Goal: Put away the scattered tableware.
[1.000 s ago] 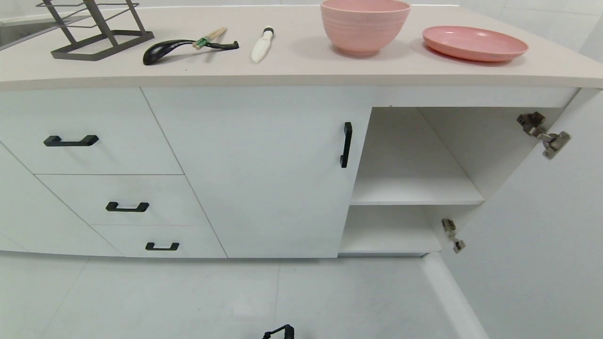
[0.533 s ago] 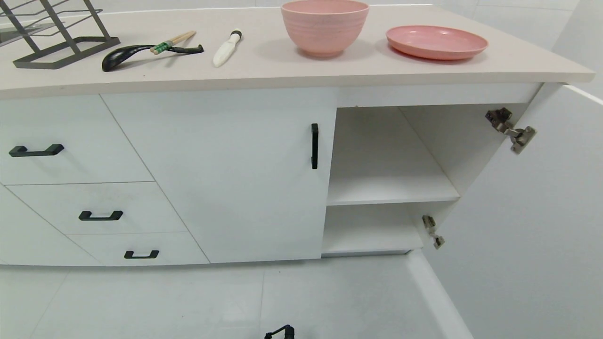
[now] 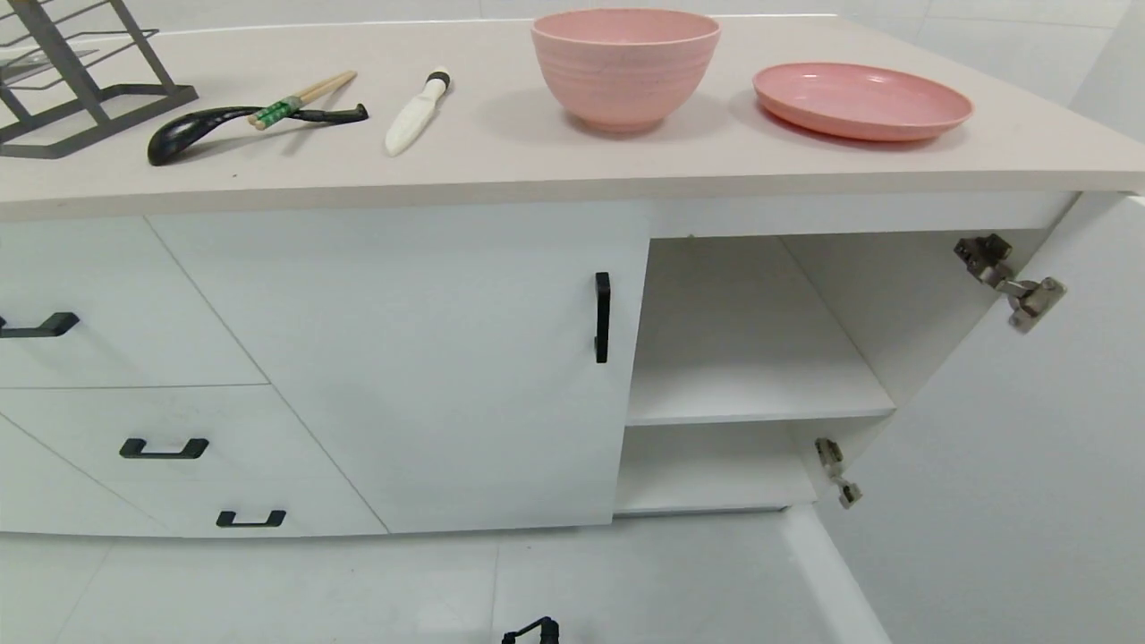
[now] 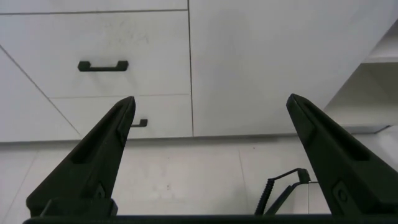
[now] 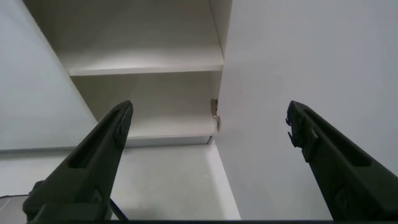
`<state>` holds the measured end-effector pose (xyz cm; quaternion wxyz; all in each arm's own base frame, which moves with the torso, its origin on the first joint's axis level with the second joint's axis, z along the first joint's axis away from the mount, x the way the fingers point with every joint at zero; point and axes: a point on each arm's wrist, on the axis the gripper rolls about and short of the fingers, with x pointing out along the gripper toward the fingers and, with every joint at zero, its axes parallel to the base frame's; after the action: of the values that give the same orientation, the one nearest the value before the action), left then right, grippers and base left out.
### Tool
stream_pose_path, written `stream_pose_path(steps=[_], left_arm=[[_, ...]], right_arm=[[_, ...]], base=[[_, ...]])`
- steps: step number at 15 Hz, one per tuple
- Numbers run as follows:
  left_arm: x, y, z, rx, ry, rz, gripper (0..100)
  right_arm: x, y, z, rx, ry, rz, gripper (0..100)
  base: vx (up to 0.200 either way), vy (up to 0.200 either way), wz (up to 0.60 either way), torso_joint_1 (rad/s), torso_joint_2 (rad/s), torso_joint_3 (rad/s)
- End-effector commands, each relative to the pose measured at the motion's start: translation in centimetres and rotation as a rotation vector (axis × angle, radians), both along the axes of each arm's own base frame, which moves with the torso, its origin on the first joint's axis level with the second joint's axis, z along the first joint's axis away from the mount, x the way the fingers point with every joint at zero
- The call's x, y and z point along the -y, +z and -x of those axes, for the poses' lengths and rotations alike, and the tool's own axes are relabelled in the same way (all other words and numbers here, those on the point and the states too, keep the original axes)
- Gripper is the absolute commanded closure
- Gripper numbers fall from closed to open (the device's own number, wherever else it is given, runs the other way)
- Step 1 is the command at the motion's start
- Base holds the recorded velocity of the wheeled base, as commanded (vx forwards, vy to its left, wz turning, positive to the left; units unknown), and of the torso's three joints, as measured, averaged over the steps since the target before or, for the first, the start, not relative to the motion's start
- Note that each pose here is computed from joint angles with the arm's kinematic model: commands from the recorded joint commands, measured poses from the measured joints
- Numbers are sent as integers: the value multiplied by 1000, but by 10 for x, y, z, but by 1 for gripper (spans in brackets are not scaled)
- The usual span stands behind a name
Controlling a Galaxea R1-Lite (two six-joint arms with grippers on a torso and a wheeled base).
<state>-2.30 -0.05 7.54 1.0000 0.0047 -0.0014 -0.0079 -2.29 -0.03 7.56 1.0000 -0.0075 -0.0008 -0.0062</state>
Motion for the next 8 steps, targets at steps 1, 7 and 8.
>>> stream_pose_path(steps=[1, 7, 8], left_arm=[[0, 0, 0, -3, 2, 0, 0], [0, 0, 0, -3, 2, 0, 0], [0, 0, 0, -3, 2, 0, 0]], right_arm=[[0, 0, 0, -2, 0, 0, 0], [0, 0, 0, -2, 0, 2, 0], [0, 0, 0, -2, 0, 2, 0]], base=[[200, 0, 0, 7, 2, 2], [33, 0, 0, 85, -55, -29], [0, 0, 0, 237, -27, -110]])
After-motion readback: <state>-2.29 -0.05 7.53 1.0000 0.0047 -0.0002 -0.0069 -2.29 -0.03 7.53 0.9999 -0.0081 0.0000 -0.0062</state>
